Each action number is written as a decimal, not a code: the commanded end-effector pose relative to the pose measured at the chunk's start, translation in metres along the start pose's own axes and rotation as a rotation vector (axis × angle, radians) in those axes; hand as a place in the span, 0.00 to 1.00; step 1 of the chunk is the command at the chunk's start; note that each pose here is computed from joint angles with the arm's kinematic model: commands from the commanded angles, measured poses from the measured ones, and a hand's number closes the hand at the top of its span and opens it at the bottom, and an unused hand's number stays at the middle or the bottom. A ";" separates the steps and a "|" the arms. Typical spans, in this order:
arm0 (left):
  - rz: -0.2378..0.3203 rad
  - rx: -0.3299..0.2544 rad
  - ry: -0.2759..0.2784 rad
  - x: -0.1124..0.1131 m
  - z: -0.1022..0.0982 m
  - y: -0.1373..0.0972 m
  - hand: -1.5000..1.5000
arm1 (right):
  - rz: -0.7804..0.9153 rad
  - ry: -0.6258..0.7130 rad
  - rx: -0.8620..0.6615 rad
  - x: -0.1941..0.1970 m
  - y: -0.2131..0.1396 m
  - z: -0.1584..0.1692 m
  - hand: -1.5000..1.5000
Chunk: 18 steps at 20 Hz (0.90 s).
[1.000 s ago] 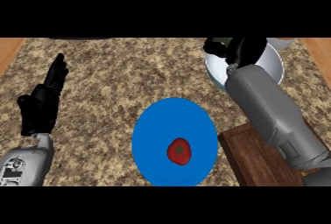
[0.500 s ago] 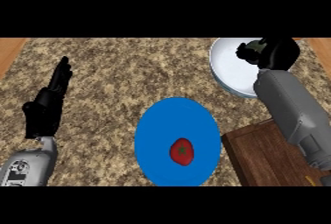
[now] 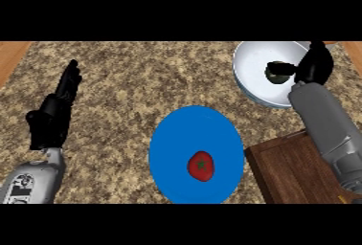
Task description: Pick the squash from the plate and place it in the bowl
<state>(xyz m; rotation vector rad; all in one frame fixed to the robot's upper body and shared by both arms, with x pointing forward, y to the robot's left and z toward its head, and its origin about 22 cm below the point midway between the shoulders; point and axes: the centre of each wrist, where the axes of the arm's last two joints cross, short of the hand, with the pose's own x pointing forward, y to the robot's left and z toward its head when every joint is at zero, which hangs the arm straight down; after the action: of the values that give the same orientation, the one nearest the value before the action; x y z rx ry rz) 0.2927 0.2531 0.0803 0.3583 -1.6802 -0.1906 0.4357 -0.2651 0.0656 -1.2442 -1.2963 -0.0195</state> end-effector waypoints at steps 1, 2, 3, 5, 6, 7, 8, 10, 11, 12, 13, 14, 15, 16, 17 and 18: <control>0.005 0.003 0.001 0.007 -0.002 0.003 0.50 | -0.124 -0.044 -0.002 -0.022 0.002 0.005 0.00; 0.001 -0.015 0.005 -0.002 -0.001 0.008 0.50 | -0.148 -0.052 -0.020 -0.010 -0.008 -0.009 0.00; -0.001 -0.007 0.023 -0.013 0.003 0.008 0.50 | -0.172 -0.063 -0.052 -0.020 -0.009 -0.007 0.00; -0.014 0.006 0.009 0.003 -0.006 0.013 0.50 | -0.185 -0.047 -0.059 -0.018 -0.019 -0.022 0.00; -0.005 -0.013 0.007 0.013 -0.004 -0.002 0.50 | -0.206 -0.057 -0.064 -0.032 -0.006 -0.004 0.00; -0.013 0.009 0.004 0.005 -0.001 0.006 0.50 | -0.226 -0.046 -0.069 -0.039 -0.015 -0.013 0.00; -0.013 0.022 0.022 -0.008 0.007 0.007 0.50 | -0.259 -0.023 -0.047 -0.032 0.000 0.006 0.00; -0.015 0.017 0.019 -0.001 0.009 0.008 0.50 | -0.309 -0.013 -0.037 -0.029 -0.014 -0.011 0.00; -0.004 0.028 0.034 -0.013 0.011 0.019 0.50 | -0.313 -0.025 -0.022 -0.069 -0.018 -0.001 0.00; -0.017 0.037 0.042 -0.018 0.017 0.021 0.50 | -0.340 -0.021 -0.006 -0.045 -0.026 -0.006 0.00; -0.007 0.024 0.039 -0.009 -0.008 0.010 0.50 | -0.371 -0.026 -0.021 -0.038 -0.027 -0.013 0.00; -0.015 0.044 0.052 -0.016 0.008 0.013 0.50 | -0.372 -0.019 -0.012 -0.057 -0.033 -0.003 0.00; -0.020 0.045 0.074 -0.003 0.011 0.013 0.50 | -0.404 -0.020 0.015 -0.056 -0.044 -0.007 0.00; -0.013 0.056 0.055 -0.017 0.000 0.017 0.50 | -0.428 -0.046 0.002 -0.063 -0.032 0.015 0.00; -0.016 0.044 0.043 -0.002 -0.005 0.026 0.50 | -0.448 -0.039 0.015 -0.066 -0.031 0.025 0.00; -0.022 0.050 0.055 -0.024 0.015 0.022 0.50 | -0.481 -0.059 0.020 -0.069 -0.052 0.014 0.00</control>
<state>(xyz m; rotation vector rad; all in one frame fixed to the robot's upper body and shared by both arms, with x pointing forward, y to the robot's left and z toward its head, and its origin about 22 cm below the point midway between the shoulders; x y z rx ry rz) 0.2870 0.2725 0.0746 0.4038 -1.6369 -0.1589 0.3917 -0.3083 0.0448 -0.9723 -1.5542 -0.2813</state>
